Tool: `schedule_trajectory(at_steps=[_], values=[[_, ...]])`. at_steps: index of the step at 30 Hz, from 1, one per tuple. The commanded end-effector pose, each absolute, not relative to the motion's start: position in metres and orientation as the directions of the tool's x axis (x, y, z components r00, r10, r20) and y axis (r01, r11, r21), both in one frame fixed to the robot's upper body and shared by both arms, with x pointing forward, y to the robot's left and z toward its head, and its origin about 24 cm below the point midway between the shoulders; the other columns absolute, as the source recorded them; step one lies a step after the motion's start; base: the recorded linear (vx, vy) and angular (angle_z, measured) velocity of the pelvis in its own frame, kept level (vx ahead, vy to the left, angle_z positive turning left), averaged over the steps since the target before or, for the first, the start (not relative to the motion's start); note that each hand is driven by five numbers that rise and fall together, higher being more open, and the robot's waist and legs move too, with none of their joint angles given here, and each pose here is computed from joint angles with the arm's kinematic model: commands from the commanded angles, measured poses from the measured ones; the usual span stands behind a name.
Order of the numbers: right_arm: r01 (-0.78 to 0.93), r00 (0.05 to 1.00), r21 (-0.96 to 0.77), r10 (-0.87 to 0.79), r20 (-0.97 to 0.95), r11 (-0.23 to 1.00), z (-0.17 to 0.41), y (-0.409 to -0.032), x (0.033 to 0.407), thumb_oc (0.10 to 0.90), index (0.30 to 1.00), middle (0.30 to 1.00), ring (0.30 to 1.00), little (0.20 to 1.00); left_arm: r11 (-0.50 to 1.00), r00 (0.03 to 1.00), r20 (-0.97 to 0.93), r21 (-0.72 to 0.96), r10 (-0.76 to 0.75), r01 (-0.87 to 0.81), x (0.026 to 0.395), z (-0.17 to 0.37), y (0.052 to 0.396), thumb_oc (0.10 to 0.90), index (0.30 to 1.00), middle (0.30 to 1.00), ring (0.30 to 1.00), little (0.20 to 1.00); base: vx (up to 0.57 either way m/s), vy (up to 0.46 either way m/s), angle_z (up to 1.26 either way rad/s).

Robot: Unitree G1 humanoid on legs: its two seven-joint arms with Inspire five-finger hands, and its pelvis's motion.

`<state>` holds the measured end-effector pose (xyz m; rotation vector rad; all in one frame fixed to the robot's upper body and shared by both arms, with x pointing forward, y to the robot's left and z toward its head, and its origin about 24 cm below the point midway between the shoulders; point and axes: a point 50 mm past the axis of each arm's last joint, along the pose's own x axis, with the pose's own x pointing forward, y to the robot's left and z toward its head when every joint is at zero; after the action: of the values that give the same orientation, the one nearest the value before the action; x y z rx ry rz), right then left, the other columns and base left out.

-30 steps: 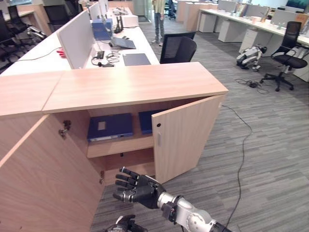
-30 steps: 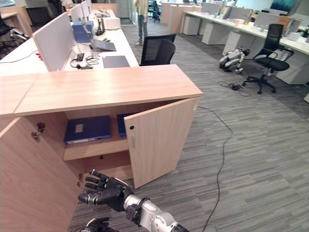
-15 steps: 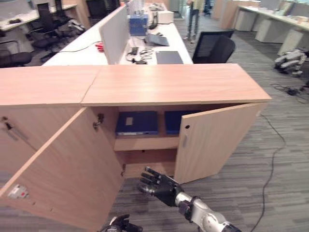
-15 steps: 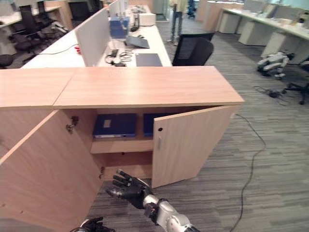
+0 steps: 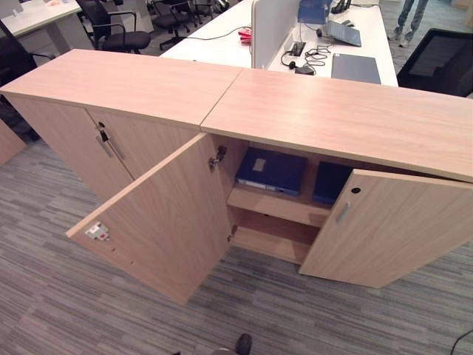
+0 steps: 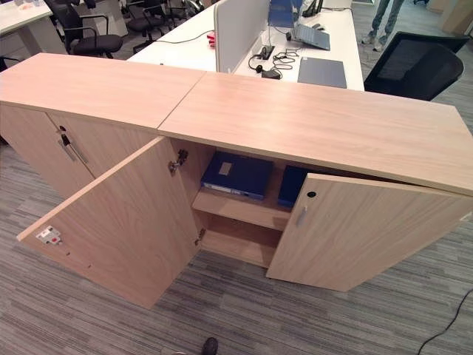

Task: Put the empty folder in the office cabinet

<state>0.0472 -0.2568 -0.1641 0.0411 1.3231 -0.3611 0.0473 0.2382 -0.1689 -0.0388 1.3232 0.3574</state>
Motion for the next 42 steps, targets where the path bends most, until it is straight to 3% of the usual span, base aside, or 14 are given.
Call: schedule_trajectory(at_steps=[1, 3, 7, 11, 15, 19, 22, 29, 36, 42], values=[[0.282, 0.347, -0.109, -0.207, -0.915, 0.953, -0.16, -0.244, 0.086, 0.8, 0.9, 0.9, 0.9, 0.9, 0.932, 0.263, -0.929, 0.171, 0.261, -0.319, 0.067, -0.163, 0.252, 0.8, 0.9, 0.9, 0.9, 0.9, -0.12, -0.219, 0.48], [0.281, 0.344, -0.104, -0.201, -0.917, 0.954, -0.161, -0.243, 0.084, 0.8, 0.9, 0.9, 0.9, 0.9, 0.923, 0.252, -0.932, 0.165, 0.262, -0.348, 0.063, -0.163, 0.254, 0.8, 0.9, 0.9, 0.9, 0.9, -0.09, -0.249, 0.2], [0.229, 0.341, -0.112, -0.188, -0.921, 0.967, -0.16, -0.247, 0.078, 0.8, 0.9, 0.9, 0.9, 0.9, 0.811, 0.291, -0.908, 0.083, 0.301, -0.579, 0.068, -0.156, 0.271, 0.8, 0.9, 0.9, 0.9, 0.9, -0.16, -0.366, 0.11], [0.235, 0.336, -0.182, -0.256, -0.907, 0.955, -0.154, -0.268, 0.08, 0.8, 0.9, 0.9, 0.9, 0.9, 0.767, 0.347, -0.869, 0.055, 0.352, -0.64, 0.086, -0.148, 0.284, 0.8, 0.9, 0.9, 0.9, 0.9, -0.15, -0.183, 0.55], [0.27, 0.351, -0.213, -0.302, -0.887, 0.939, -0.147, -0.284, 0.087, 0.8, 0.9, 0.9, 0.9, 0.9, 0.766, 0.376, -0.832, 0.087, 0.408, -0.637, 0.095, -0.138, 0.3, 0.8, 0.9, 0.9, 0.9, 0.9, -0.12, -0.088, 0.45], [0.304, 0.371, -0.219, -0.327, -0.869, 0.927, -0.141, -0.297, 0.091, 0.8, 0.9, 0.9, 0.9, 0.9, 0.722, 0.421, -0.727, 0.146, 0.542, -0.677, 0.106, -0.109, 0.346, 0.8, 0.9, 0.9, 0.9, 0.9, -0.02, -0.019, 0.19], [0.298, 0.362, -0.225, -0.328, -0.873, 0.928, -0.141, -0.299, 0.087, 0.8, 0.9, 0.9, 0.9, 0.9, 0.723, 0.451, -0.683, 0.166, 0.575, -0.671, 0.116, -0.097, 0.359, 0.8, 0.9, 0.9, 0.9, 0.9, -0.02, 0.033, 0.11], [0.325, 0.242, -0.251, -0.337, -0.91, 0.912, -0.145, -0.306, 0.047, 0.8, 0.9, 0.9, 0.9, 0.9, 0.698, 0.562, -0.421, 0.326, 0.711, -0.638, 0.172, -0.01, 0.426, 0.8, 0.9, 0.9, 0.9, 0.9, 0.03, 0.145, 0.38], [0.307, 0.241, -0.231, -0.31, -0.92, 0.923, -0.148, -0.301, 0.047, 0.8, 0.9, 0.9, 0.9, 0.9, 0.659, 0.627, -0.231, 0.408, 0.744, -0.632, 0.202, 0.056, 0.452, 0.8, 0.9, 0.9, 0.9, 0.9, 0.03, 0.16, -0.06], [0.291, 0.261, -0.205, -0.284, -0.923, 0.935, -0.15, -0.293, 0.054, 0.8, 0.9, 0.9, 0.9, 0.9, 0.676, 0.702, -0.134, 0.444, 0.7, -0.589, 0.238, 0.093, 0.447, 0.8, 0.9, 0.9, 0.9, 0.9, -0.02, 0.151, -0.18]])
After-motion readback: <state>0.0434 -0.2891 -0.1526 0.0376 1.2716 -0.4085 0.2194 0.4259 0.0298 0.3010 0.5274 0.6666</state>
